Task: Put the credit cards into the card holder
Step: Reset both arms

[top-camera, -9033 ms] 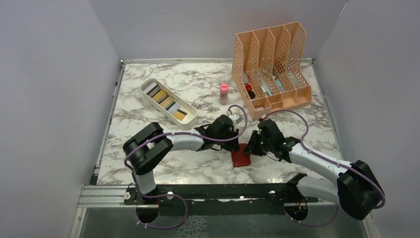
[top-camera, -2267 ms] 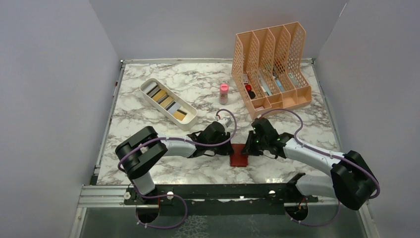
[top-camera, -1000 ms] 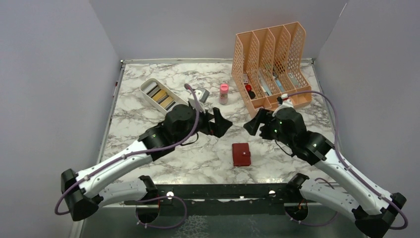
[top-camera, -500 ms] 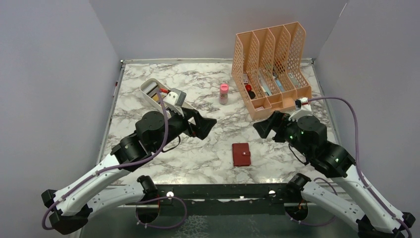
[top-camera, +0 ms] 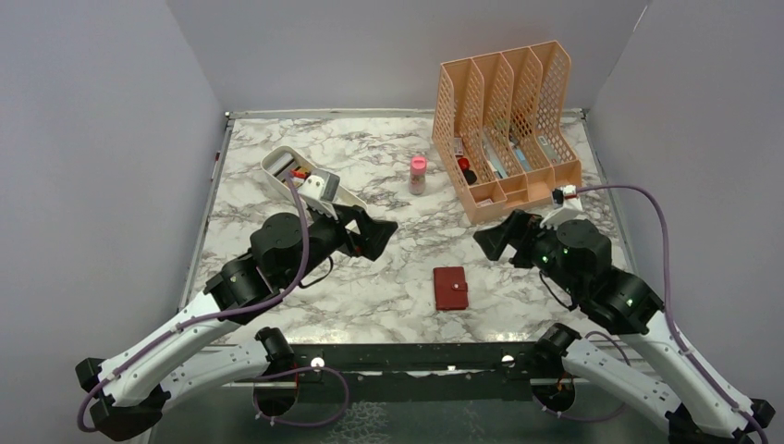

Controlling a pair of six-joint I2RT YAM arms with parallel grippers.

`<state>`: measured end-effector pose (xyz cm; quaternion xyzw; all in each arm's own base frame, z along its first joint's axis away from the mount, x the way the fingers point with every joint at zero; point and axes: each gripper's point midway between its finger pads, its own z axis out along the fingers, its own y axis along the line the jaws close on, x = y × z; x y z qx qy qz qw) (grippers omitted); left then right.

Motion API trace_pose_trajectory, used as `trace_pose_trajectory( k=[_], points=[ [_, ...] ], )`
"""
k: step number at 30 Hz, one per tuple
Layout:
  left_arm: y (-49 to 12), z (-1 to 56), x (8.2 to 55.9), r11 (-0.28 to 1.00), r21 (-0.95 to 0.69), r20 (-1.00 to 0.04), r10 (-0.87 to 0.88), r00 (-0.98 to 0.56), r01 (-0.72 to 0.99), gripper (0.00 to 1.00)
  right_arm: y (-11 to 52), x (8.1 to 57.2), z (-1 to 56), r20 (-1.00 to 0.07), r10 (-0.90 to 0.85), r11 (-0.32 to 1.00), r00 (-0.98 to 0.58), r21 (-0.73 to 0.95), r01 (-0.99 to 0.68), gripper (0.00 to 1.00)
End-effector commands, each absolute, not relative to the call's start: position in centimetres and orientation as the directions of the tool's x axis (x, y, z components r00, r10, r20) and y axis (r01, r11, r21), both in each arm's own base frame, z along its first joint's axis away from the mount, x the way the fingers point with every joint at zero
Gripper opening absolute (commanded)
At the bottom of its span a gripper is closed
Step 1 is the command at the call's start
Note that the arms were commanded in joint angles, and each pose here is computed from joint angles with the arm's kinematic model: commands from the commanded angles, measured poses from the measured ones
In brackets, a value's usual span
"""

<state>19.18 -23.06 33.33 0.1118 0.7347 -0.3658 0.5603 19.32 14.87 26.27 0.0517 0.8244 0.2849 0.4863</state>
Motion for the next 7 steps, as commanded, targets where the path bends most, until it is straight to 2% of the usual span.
trace_pose_trajectory(
  k=[1, 7],
  points=[
    [-22.42, 33.45, 19.42, 0.720, -0.427, -0.899, -0.274, -0.342, 0.546, 0.99, 15.01, 19.42, 26.07, -0.765, 0.370, 0.830, -0.528, 0.528, -0.183, 1.00],
    [-22.14, 33.03, 19.69, 0.735, -0.425, -0.899, -0.276, -0.339, 0.529, 0.99, 15.23, 19.21, 25.82, -0.754, 0.389, 0.812, -0.529, 0.552, -0.189, 1.00]
  ],
)
